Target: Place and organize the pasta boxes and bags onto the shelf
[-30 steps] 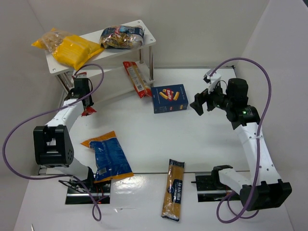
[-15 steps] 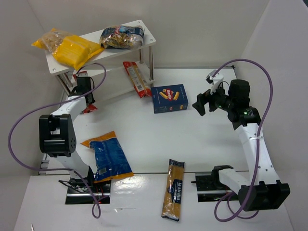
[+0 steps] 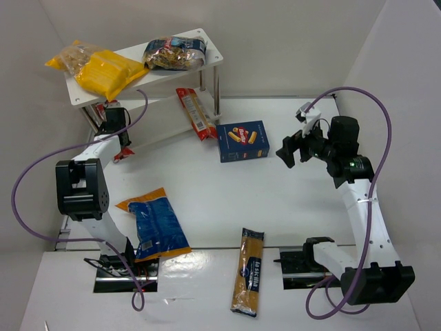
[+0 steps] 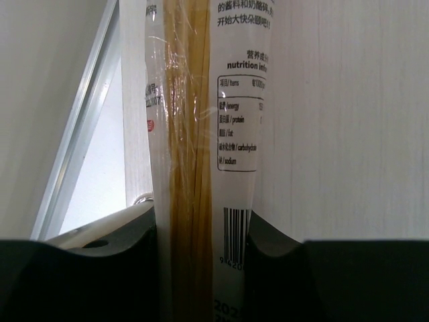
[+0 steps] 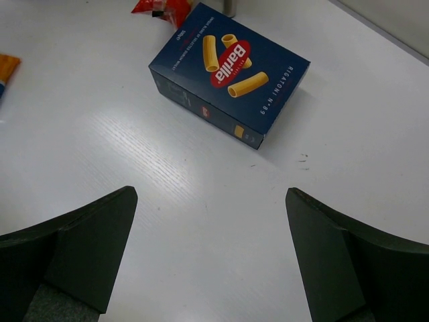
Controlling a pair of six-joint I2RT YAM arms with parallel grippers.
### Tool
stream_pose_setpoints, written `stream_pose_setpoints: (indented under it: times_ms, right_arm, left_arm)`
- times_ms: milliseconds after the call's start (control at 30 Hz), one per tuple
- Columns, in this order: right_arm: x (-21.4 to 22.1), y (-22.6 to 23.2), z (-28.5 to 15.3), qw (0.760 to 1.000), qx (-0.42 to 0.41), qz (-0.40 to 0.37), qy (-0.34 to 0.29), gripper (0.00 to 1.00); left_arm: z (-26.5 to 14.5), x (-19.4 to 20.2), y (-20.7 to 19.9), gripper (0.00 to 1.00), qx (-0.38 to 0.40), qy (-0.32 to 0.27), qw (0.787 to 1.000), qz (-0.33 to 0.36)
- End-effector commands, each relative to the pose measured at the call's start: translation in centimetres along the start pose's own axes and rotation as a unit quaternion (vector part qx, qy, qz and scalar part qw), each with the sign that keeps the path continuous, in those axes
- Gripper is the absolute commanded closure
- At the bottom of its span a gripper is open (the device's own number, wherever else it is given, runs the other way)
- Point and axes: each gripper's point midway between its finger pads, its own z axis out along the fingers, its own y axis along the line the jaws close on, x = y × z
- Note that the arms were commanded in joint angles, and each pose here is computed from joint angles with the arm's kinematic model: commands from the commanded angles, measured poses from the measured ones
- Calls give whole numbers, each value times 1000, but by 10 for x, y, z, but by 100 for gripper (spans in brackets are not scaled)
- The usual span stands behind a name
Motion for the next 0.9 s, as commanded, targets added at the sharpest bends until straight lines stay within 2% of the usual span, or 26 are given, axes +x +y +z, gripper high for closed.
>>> stream_pose_setpoints:
  times_ms: [0, 67, 167, 233, 400, 633, 867]
  right_arm:
    - [-10, 3, -5, 999, -6, -22, -23, 0]
    - [-11, 4, -7, 999, -5, -24, -27, 0]
    - [-6, 5, -7, 1000, -8, -17, -21, 0]
    - [-7, 5, -9, 999, -7, -19, -24, 0]
    - [-10, 7, -11, 999, -10, -27, -29, 0]
    - [-2, 12, -12, 999, -16, -24, -27, 0]
    - [-2, 18, -17, 999, -18, -28, -34, 0]
  left_arm:
    - [-8, -80, 10, 93, -21, -114, 992, -43]
    - [-8, -80, 10, 88, -22, -114, 992, -43]
    - [-8, -80, 8, 69, -15, -114, 992, -42]
    - [-8, -76, 8, 61, -16, -107, 993, -39]
    - [-12, -76, 7, 21, -11, -101, 994, -45]
    - [-27, -79, 7, 1, -6, -103, 993, -48]
    - [-63, -76, -4, 1, 17, -97, 995, -35]
